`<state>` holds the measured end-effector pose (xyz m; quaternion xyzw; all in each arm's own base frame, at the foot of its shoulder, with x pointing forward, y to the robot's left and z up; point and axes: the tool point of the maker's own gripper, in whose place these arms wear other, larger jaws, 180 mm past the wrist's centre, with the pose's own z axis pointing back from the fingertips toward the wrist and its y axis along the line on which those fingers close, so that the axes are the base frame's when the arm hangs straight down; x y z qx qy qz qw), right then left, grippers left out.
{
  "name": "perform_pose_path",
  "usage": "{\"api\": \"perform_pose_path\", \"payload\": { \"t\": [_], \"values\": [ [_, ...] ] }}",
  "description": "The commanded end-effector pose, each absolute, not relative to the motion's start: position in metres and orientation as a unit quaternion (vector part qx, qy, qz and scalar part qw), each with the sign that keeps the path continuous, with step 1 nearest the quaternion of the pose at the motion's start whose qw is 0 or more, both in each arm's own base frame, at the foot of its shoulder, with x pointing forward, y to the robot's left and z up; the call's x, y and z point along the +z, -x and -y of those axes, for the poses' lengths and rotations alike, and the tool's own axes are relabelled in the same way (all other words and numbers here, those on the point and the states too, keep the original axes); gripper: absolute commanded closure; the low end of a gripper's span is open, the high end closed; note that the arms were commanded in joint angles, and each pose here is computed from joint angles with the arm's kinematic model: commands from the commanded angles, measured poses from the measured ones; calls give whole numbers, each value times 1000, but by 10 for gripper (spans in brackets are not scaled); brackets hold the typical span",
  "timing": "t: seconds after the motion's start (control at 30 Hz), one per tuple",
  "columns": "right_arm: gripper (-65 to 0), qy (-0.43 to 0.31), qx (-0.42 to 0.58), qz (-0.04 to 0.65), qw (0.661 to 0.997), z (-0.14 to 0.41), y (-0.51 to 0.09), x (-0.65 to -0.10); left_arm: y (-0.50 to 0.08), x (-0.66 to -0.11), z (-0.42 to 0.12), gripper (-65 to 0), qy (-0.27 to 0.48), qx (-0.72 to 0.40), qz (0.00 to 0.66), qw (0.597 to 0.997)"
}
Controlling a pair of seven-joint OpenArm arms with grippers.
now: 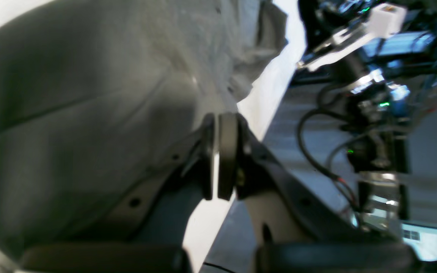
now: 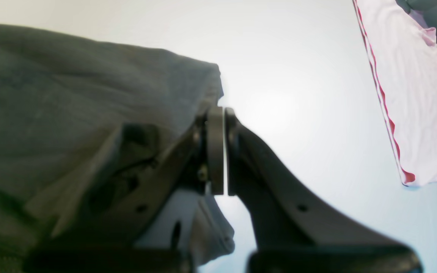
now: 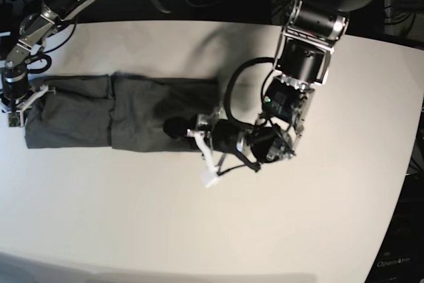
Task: Fold the T-shirt properly
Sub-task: 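Push the folded bundle toward the right gripper with the left gripper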
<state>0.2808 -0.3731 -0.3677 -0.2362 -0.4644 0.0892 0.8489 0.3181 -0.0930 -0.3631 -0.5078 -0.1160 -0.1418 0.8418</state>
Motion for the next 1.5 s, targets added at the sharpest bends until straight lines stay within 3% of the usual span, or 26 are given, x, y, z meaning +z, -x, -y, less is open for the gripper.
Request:
{"api": "perform_pose_path", "payload": {
  "t": [0.0, 0.4, 0.83, 1.2, 1.47],
  "values": [
    [-1, 244, 95, 490, 831, 377, -290, -347, -330, -348, 98, -18, 511, -153, 138, 834],
    [-1, 243, 92, 493, 830, 376, -292, -346, -329, -392, 70, -18, 395, -148, 116, 899],
    [-1, 266, 89, 535, 797, 367, -297, -306, -333, -426, 38, -18, 352, -116, 118, 921],
    [-1, 282, 74, 502, 814, 377, -291, -305, -334, -435, 25, -18, 340, -104, 119, 927],
    [-1, 288, 63, 505, 811, 381, -289, -295, -335, -443, -19, -18, 305, -94, 115, 941]
  ]
}}
